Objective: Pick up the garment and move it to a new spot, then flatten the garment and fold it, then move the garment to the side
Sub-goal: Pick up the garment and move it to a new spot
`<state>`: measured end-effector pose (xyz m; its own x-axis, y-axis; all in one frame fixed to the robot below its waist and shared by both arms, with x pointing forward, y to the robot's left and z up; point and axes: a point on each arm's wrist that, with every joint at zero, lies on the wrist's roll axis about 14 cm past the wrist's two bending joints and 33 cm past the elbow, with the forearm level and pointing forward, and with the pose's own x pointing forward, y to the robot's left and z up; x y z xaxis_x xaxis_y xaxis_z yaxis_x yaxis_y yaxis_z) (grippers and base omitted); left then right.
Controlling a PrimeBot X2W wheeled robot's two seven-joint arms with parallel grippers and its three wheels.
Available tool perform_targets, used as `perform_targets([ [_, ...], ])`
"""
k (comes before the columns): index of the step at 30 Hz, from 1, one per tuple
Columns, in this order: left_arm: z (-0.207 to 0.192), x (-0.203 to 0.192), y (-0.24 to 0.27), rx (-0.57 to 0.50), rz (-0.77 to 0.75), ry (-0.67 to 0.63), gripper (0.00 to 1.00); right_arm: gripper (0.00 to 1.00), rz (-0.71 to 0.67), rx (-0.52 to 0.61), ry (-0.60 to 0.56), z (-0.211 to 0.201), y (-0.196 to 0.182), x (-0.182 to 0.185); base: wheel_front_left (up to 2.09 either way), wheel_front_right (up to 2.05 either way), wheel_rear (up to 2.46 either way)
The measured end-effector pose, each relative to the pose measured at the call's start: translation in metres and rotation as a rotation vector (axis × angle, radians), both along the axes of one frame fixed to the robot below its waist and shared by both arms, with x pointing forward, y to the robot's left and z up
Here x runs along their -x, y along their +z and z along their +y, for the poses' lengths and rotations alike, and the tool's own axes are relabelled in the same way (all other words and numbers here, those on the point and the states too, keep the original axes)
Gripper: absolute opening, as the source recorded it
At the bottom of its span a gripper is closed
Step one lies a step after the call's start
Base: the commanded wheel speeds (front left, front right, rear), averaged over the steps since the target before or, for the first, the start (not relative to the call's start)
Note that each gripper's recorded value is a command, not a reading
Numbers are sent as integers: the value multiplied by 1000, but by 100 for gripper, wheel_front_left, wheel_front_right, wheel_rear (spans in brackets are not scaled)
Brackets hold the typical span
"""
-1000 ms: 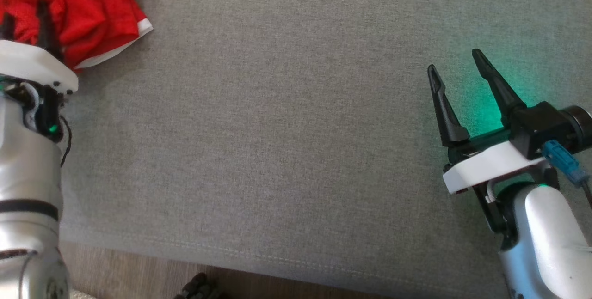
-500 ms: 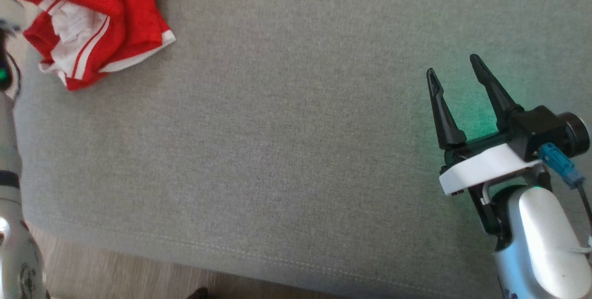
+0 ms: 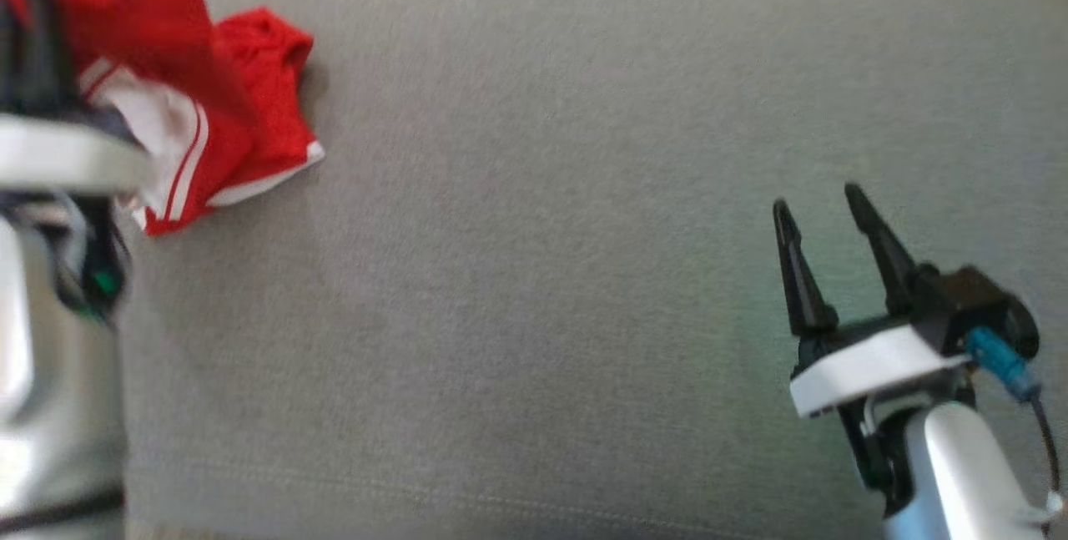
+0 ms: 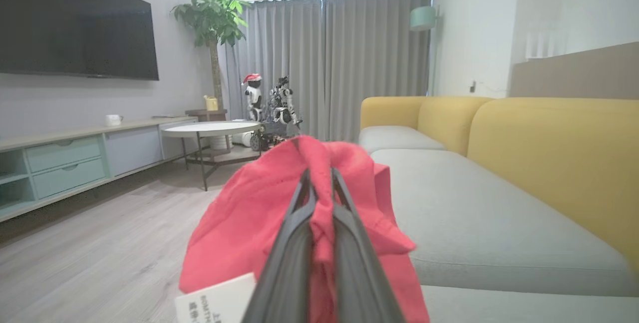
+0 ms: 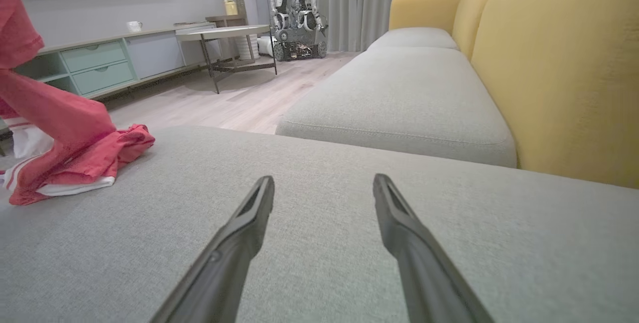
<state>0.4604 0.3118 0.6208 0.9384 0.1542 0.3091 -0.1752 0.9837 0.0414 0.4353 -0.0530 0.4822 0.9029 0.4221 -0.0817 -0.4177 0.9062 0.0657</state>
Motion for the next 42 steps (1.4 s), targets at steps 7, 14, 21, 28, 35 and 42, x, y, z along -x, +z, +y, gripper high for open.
perform_targets([
  [7, -67, 41, -26, 57, 62, -128, 0, 100, -16, -30, -84, -29, 15, 29, 0, 0, 0],
  [14, -183, 43, -35, 65, 136, -433, 0, 100, -40, -50, -192, -66, 25, 45, 0, 0, 0],
  [21, -299, 32, -44, 35, 188, -757, 0, 100, -27, -53, -304, -103, 20, 54, 0, 0, 0],
  [28, -409, 40, -53, -11, 215, -1080, 0, 100, -31, -63, -421, -140, 17, 61, 0, 0, 0],
  [35, -471, 39, -71, -12, 249, -1269, 0, 100, 17, -70, -529, -171, -5, 69, 0, 0, 0],
  [42, -492, 47, -153, -25, 500, -1334, 0, 100, 63, -71, -578, -184, -26, 69, 0, 0, 0],
])
